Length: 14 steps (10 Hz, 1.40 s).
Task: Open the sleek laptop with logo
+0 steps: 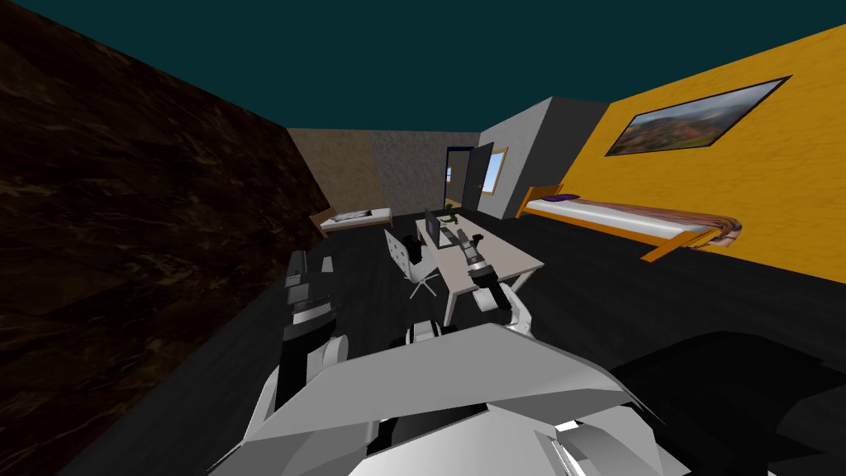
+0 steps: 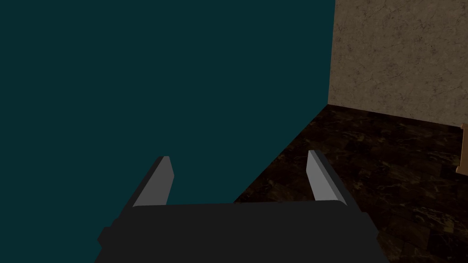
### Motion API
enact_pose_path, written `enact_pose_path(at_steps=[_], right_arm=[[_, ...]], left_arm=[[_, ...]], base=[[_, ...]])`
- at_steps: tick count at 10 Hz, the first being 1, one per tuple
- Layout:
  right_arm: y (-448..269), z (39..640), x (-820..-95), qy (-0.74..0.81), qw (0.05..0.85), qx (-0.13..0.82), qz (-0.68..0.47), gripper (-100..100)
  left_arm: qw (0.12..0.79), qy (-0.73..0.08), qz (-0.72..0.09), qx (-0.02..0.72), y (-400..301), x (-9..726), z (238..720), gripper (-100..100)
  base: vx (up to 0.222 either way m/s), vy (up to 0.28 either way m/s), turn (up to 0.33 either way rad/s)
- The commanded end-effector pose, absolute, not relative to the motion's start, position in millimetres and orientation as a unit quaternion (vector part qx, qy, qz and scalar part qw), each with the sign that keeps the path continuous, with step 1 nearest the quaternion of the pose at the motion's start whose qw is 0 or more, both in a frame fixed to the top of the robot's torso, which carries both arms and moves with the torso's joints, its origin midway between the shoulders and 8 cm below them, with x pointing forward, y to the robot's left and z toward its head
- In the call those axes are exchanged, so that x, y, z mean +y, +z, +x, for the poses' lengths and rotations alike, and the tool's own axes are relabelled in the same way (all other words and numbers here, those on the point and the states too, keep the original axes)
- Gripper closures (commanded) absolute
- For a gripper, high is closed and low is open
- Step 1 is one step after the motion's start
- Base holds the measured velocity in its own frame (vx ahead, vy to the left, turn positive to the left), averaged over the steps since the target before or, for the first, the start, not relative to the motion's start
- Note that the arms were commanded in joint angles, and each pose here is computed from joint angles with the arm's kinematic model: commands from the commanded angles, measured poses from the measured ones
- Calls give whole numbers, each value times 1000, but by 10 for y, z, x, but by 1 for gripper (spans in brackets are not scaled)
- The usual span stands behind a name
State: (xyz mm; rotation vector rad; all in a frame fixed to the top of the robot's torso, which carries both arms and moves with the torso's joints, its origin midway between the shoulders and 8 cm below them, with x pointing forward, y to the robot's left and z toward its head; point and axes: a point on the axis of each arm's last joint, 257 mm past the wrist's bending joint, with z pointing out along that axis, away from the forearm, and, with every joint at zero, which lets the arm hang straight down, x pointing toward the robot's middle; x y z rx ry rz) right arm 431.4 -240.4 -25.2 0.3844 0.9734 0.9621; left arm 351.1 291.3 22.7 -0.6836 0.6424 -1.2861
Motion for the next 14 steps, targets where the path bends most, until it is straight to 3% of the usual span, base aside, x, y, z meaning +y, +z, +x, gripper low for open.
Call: enact_pose_path(at_steps=[1,14], right_arm=[[-369,4488,-2343,407,767,475,146,-100],[-940,5484,-2317,181,784,593,-32,-100]], left_arm=[[700,-577,-307,288,227,2913,3511,0],[700,-577,-307,288,227,2913,3511,0]], base=[[29,74,12],[20,71,20]])
